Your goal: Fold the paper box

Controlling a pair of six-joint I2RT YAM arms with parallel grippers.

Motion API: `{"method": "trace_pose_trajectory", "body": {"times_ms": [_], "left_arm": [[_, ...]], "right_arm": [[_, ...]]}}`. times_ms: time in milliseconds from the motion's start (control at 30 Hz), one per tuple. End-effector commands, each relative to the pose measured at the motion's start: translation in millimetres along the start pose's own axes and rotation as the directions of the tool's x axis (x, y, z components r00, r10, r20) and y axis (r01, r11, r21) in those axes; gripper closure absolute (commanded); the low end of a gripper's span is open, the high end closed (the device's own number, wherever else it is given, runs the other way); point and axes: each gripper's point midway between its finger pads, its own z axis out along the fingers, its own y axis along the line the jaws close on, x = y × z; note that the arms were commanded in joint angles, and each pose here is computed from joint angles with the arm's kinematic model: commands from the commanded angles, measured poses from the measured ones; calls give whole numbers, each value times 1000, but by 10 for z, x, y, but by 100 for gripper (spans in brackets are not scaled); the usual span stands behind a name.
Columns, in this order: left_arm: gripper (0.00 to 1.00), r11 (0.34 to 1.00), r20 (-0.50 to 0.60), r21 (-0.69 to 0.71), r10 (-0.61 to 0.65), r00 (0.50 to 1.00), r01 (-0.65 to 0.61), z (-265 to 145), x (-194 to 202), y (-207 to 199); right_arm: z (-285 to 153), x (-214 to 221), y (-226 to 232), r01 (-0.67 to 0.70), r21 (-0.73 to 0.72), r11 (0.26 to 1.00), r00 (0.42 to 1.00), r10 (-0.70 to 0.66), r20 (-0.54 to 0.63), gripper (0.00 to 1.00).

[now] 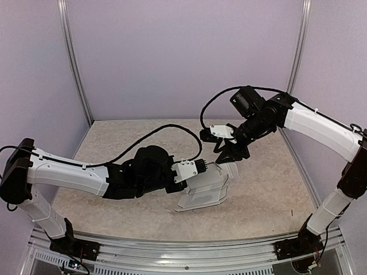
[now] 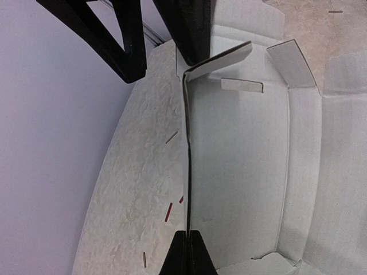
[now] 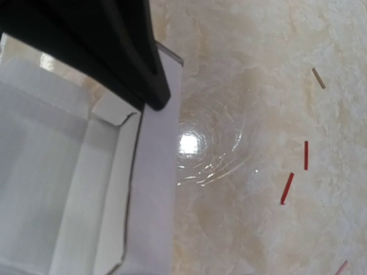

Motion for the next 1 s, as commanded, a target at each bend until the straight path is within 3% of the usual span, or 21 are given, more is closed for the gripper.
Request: {"method": "trace_pose_trajectory", "body": {"times_ms": [0,400,767,967], "left_arm": [[100,999,83,-19,-36,996,38,-63,-244,116],[100,999,112,-3,-53,992,53,-108,-321,115],[100,996,165,10,-93,982,92,-156,-467,181],[100,996,161,14,-93,983,92,-146,-451,173]], "right_arm": [[86,16,124,8,-48,999,1000,-8,-5,60],[138,-69,66,51,-5,999,999,-51,15,69],[56,-156,109,109,5,994,993,-109,54,71],[18,-202,46,99,36,994,993,-101,61,80]]}}
